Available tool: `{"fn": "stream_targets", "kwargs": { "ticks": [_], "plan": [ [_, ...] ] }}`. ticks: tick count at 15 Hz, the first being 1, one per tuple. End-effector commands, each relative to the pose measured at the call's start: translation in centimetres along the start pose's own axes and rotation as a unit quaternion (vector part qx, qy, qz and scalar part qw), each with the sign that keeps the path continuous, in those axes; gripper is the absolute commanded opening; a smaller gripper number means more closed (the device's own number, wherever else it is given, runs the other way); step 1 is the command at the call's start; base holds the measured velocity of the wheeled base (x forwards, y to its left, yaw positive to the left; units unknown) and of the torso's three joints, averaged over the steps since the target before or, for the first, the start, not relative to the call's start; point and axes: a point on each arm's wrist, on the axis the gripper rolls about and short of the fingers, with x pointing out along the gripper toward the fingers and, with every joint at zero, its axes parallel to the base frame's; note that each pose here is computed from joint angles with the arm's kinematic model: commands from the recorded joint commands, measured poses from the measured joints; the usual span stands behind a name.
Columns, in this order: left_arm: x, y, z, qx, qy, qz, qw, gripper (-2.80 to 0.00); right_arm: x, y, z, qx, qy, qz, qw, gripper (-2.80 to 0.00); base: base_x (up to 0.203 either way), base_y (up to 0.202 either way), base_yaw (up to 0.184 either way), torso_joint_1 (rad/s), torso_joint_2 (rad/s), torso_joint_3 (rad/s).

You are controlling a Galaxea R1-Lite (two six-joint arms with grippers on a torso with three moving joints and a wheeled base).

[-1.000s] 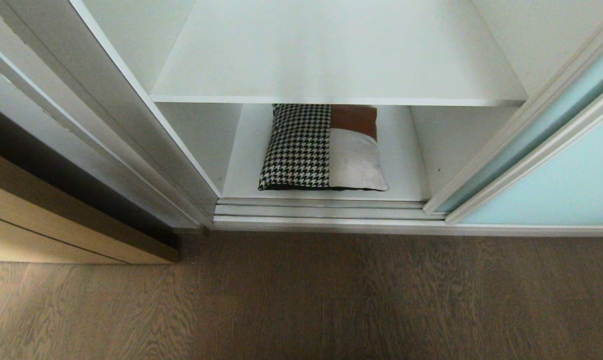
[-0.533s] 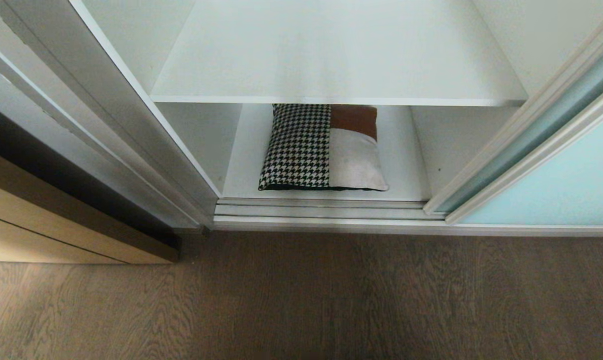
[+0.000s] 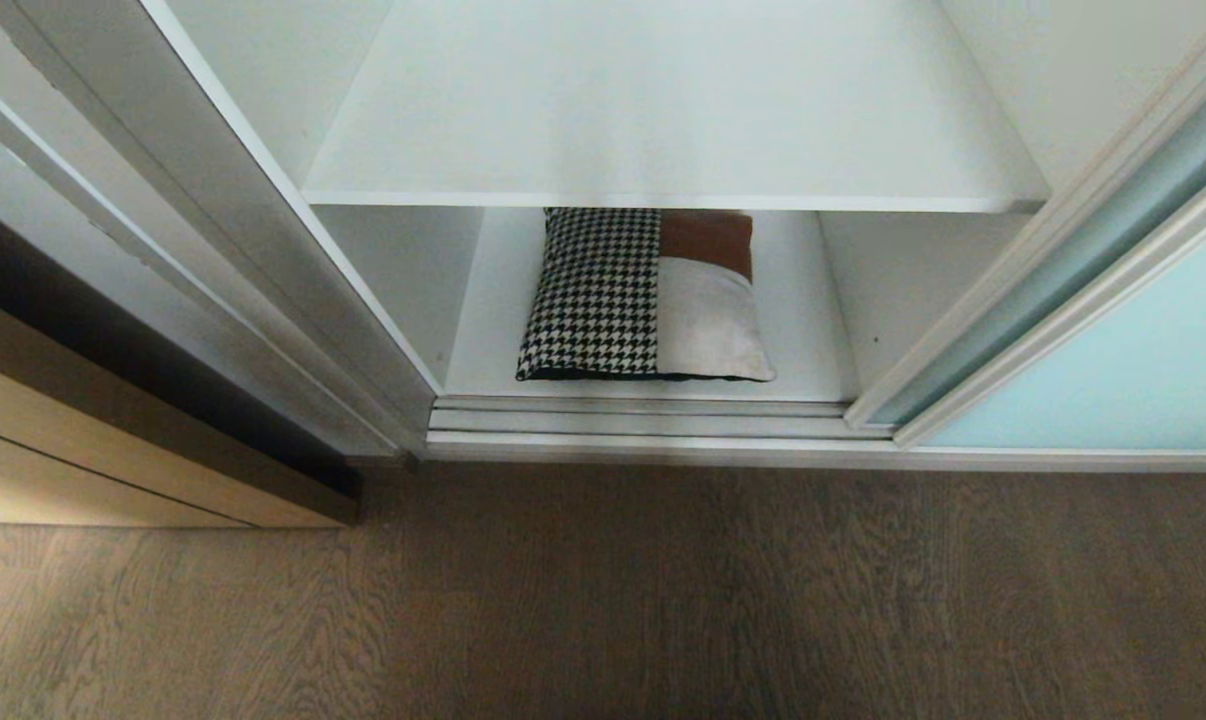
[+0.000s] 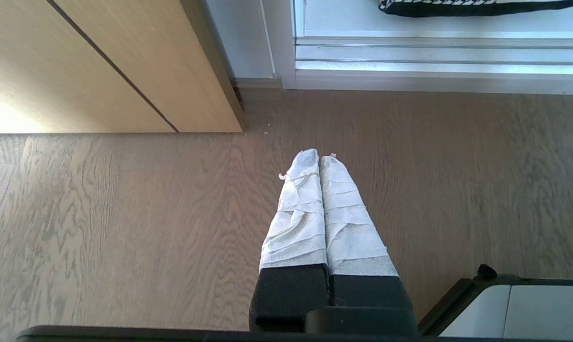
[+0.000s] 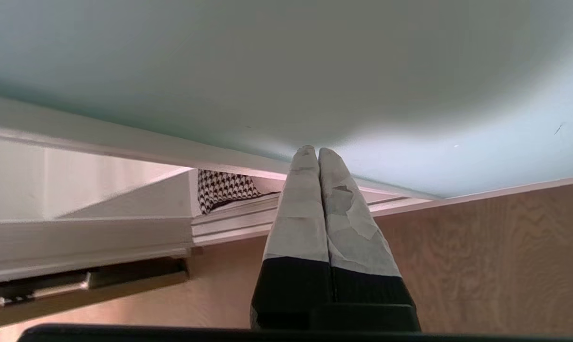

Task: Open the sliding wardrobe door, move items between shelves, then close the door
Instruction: Close the door

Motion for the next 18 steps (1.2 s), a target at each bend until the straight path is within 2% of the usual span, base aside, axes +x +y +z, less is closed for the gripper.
{"fn": "stream_targets", "kwargs": {
  "ticks": [1,8,12,15,18],
  "plan": [
    [0.0,0.0,0.0,0.000,0.000,0.000,1.0000,-2.80,0.5,0.8,-0.4,0.006,0.013,0.019,1.000,-2.80,0.000,0.000,0.000,0.000,0.00,0.000],
    [0.0,0.0,0.0,0.000,0.000,-0.001,1.0000,-2.80,0.9,3.6,-1.5,0.003,0.029,0.049,0.998,-2.80,0.000,0.000,0.000,0.000,0.00,0.000],
    [0.0,0.0,0.0,0.000,0.001,0.000,1.0000,-2.80,1.5,7.2,-3.5,-0.002,0.055,0.089,0.994,-2.80,0.000,0.000,0.000,0.000,0.00,0.000],
    [0.0,0.0,0.0,0.000,0.000,0.000,1.0000,-2.80,1.5,10.6,-6.1,-0.005,0.092,0.138,0.986,-2.80,0.000,0.000,0.000,0.000,0.00,0.000],
    [0.0,0.0,0.0,0.000,0.000,0.000,1.0000,-2.80,0.4,13.4,-9.1,-0.010,0.134,0.190,0.973,-2.80,0.000,0.000,0.000,0.000,0.00,0.000]
  ]
}}
